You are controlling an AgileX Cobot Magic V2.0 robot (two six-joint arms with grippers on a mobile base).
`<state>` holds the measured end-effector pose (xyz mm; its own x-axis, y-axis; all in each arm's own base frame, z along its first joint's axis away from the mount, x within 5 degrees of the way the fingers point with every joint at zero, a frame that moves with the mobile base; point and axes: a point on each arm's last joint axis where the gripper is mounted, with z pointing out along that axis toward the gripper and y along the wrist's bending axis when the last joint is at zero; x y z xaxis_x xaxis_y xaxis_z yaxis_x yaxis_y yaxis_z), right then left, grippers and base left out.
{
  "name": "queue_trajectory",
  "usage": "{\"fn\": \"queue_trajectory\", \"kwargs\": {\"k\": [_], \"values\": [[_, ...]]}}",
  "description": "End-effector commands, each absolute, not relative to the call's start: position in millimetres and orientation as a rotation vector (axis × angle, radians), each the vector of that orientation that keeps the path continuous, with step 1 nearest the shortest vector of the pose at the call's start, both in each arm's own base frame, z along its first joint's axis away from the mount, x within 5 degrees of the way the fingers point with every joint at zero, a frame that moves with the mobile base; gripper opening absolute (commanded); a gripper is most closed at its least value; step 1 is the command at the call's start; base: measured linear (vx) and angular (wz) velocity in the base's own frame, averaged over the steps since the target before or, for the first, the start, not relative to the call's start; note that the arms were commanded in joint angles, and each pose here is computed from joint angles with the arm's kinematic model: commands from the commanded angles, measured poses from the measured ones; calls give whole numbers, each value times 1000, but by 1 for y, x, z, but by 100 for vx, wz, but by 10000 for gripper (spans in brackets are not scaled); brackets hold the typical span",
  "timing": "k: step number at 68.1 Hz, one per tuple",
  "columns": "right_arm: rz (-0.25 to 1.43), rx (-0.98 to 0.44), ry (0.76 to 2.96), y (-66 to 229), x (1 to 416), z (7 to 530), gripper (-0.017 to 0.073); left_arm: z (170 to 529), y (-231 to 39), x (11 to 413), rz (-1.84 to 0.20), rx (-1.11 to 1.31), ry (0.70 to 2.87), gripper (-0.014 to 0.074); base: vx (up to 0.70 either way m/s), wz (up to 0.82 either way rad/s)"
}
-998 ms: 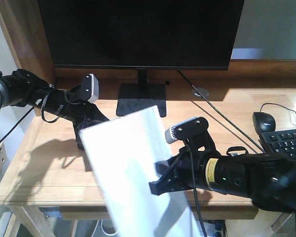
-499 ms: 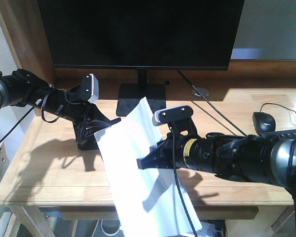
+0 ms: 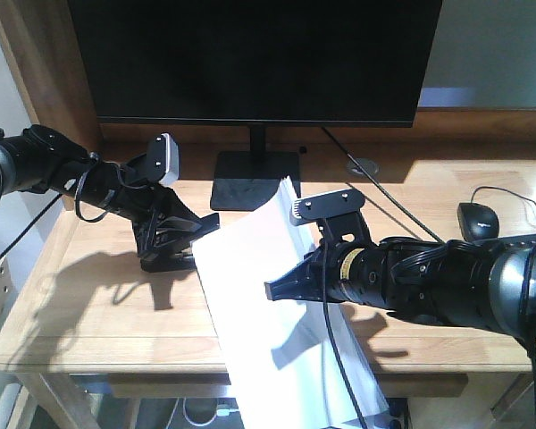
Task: Grab stapler and paper to desk for stapling
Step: 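Bring the white paper with the right gripper down beside the stapler, then lay the paper flat on the desk under the stapler jaw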
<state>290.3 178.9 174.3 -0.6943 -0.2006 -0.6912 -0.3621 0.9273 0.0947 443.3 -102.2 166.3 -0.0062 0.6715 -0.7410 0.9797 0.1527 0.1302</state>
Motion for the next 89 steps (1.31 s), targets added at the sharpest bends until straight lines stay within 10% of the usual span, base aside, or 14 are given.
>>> {"fn": "queue_trajectory", "kwargs": {"k": [1,89], "values": [[307,-363,2296,179,294,195,-2,203,-107,443,-564,1535,1675,-6,0,0],[241,-142,2191,170,306,204,-2,203,-107,443,-564,1535,1675,-6,0,0]]}}
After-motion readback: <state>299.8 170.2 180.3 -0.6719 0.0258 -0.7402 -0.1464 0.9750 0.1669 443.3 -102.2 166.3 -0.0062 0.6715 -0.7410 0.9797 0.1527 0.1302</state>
